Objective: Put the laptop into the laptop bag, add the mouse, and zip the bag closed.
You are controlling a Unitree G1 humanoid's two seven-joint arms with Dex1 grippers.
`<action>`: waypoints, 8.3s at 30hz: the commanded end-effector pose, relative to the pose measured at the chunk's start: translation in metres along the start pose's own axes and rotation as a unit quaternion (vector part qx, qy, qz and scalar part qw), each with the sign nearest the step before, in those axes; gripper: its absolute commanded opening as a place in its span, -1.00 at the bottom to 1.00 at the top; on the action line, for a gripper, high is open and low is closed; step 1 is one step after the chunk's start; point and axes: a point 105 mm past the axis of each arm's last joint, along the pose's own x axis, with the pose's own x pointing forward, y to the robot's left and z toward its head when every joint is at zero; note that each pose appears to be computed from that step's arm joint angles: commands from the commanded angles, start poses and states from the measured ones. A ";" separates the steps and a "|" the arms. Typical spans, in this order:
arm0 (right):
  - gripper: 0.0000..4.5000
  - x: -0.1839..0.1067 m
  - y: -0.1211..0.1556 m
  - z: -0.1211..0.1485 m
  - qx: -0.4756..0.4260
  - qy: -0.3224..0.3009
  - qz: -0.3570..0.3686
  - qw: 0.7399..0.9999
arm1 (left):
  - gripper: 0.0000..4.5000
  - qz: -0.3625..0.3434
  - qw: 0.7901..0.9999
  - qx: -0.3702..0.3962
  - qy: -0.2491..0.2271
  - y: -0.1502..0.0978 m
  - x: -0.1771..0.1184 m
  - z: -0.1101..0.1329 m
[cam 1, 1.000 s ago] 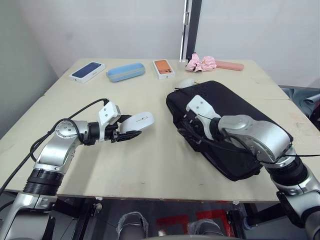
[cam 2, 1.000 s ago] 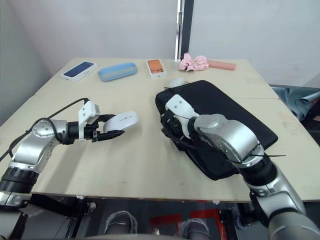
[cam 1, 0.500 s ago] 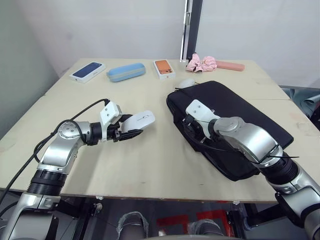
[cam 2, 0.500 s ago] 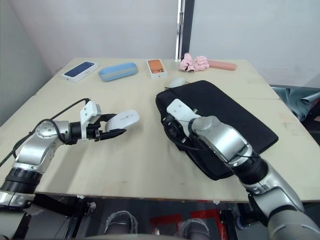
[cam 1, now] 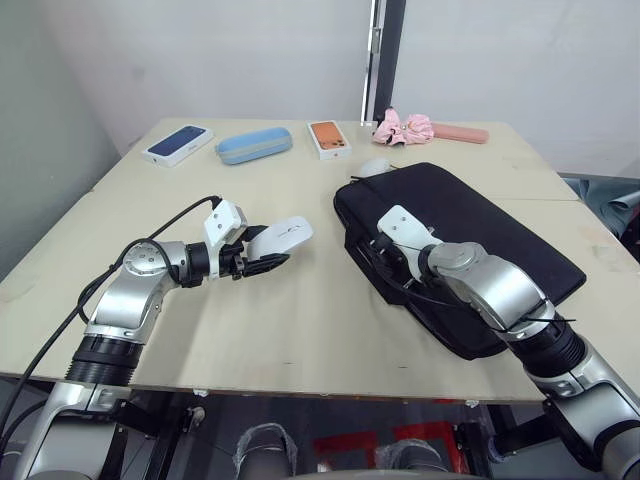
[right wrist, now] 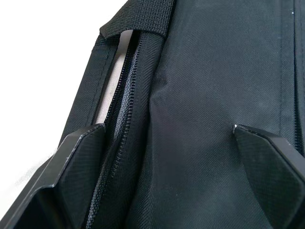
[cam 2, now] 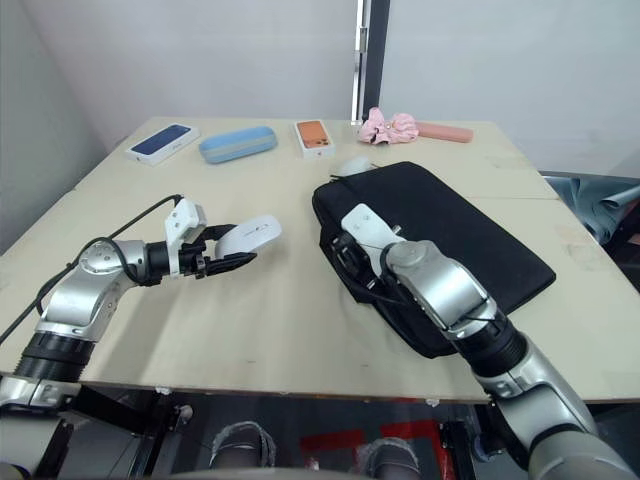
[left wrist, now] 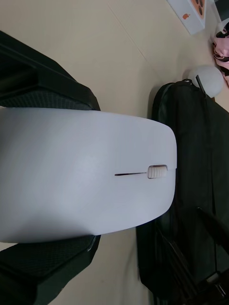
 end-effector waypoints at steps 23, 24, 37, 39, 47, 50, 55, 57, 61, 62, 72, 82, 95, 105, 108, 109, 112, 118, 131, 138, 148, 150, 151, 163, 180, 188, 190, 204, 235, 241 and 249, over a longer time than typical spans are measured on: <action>-0.99 -0.069 -0.052 0.087 0.115 -0.110 0.058 0.986 | 0.27 -0.002 0.999 0.010 -0.036 -0.005 0.015 0.006; -0.99 -0.077 -0.059 0.093 0.148 -0.124 0.074 0.978 | 0.27 -0.004 0.999 0.009 -0.038 -0.007 0.017 0.006; -0.99 -0.096 -0.089 0.116 0.288 -0.207 0.139 0.925 | 0.27 -0.028 0.998 0.018 -0.053 -0.020 0.045 0.008; -0.99 -0.095 -0.088 0.117 0.294 -0.211 0.143 0.921 | 0.27 -0.032 0.997 0.019 -0.064 -0.021 0.056 0.013; -0.99 -0.098 -0.082 0.120 0.299 -0.221 0.157 0.915 | 0.27 -0.057 0.995 0.024 -0.082 -0.029 0.106 0.024; -0.99 -0.100 -0.080 0.121 0.296 -0.226 0.161 0.914 | 0.27 -0.064 0.994 0.041 -0.074 -0.033 0.123 0.023; -0.99 -0.103 -0.076 0.124 0.290 -0.233 0.164 0.914 | 0.27 -0.053 0.994 0.061 -0.076 -0.032 0.147 0.026; -0.99 -0.106 -0.074 0.125 0.286 -0.237 0.167 0.913 | 0.27 -0.040 0.994 0.055 -0.089 -0.031 0.160 0.034; -0.99 -0.106 -0.072 0.124 0.286 -0.236 0.166 0.914 | 0.27 -0.041 0.992 0.054 -0.107 -0.034 0.174 0.045; -0.99 -0.106 -0.072 0.124 0.286 -0.235 0.166 0.914 | 0.27 -0.042 0.992 0.054 -0.108 -0.035 0.176 0.045; -0.99 -0.107 -0.069 0.123 0.288 -0.234 0.163 0.914 | 0.27 -0.050 0.993 0.020 -0.107 -0.046 0.194 0.045; -1.00 -0.106 -0.066 0.121 0.291 -0.227 0.165 0.915 | 0.73 -0.050 0.993 -0.020 -0.106 -0.049 0.197 0.038; -1.00 -0.107 -0.068 0.117 0.292 -0.220 0.161 0.917 | 0.99 -0.091 0.989 -0.002 -0.116 -0.041 0.150 0.037; -1.00 -0.102 -0.067 0.111 0.299 -0.208 0.172 0.915 | 0.99 -0.074 0.993 -0.009 -0.086 -0.025 0.037 0.034; -1.00 -0.097 -0.062 0.105 0.296 -0.195 0.181 0.917 | 0.99 -0.074 0.995 -0.030 -0.067 -0.026 0.011 0.033; -1.00 -0.094 -0.059 0.102 0.295 -0.188 0.184 0.918 | 0.99 -0.072 0.995 -0.034 -0.060 -0.026 0.003 0.033; -1.00 -0.077 -0.048 0.091 0.268 -0.180 0.166 0.932 | 0.99 -0.081 0.995 -0.038 -0.047 -0.027 -0.032 0.041; -1.00 -0.055 -0.027 0.075 0.265 -0.157 0.207 0.929 | 0.99 -0.069 0.996 -0.038 -0.051 -0.016 -0.078 0.072; -0.43 -0.042 -0.013 0.060 0.248 -0.152 0.260 0.921 | 1.00 -0.034 0.999 -0.022 -0.010 0.002 -0.109 0.075; 0.63 -0.056 -0.005 0.061 0.226 -0.168 0.301 0.911 | 1.00 -0.027 0.999 -0.027 0.000 0.011 -0.117 0.072; 0.99 -0.129 -0.047 0.027 0.150 -0.177 0.251 0.940 | 1.00 0.010 0.995 -0.086 -0.039 0.039 -0.142 0.081; 0.99 -0.151 -0.049 0.013 0.131 -0.172 0.250 0.944 | 1.00 0.015 0.994 -0.101 -0.038 0.042 -0.147 0.078; 0.99 -0.158 -0.051 0.006 0.126 -0.166 0.244 0.947 | 1.00 0.019 0.993 -0.108 -0.037 0.044 -0.149 0.077; 0.99 -0.173 -0.048 -0.027 0.134 -0.152 0.189 0.961 | 1.00 -0.009 0.994 -0.108 -0.020 0.056 -0.130 0.069; 0.99 -0.037 0.008 0.085 0.093 -0.123 0.114 0.981 | 1.00 -0.112 0.993 0.025 -0.016 0.018 -0.071 0.091; 0.99 0.013 0.007 0.087 0.025 -0.089 0.019 0.995 | 1.00 -0.047 0.998 0.039 -0.030 -0.001 -0.078 0.087; 0.99 0.017 0.005 0.087 0.005 -0.089 0.006 0.996 | 1.00 -0.033 0.998 0.036 -0.032 -0.009 -0.080 0.084; 0.18 0.030 -0.007 0.086 -0.129 -0.100 -0.037 0.986 | 1.00 0.012 0.999 0.000 -0.031 -0.029 -0.096 0.079; -0.98 -0.068 0.053 0.044 -0.235 -0.211 0.339 0.886 | 1.00 -0.022 0.999 -0.039 -0.011 -0.012 -0.116 0.081; -0.86 -0.055 0.049 0.047 -0.215 -0.206 0.328 0.897 | 1.00 -0.028 0.998 -0.052 0.002 -0.013 -0.116 0.072; 0.32 -0.102 0.027 0.048 -0.093 -0.201 0.387 0.895 | 1.00 -0.043 0.996 -0.074 0.007 -0.013 -0.108 0.060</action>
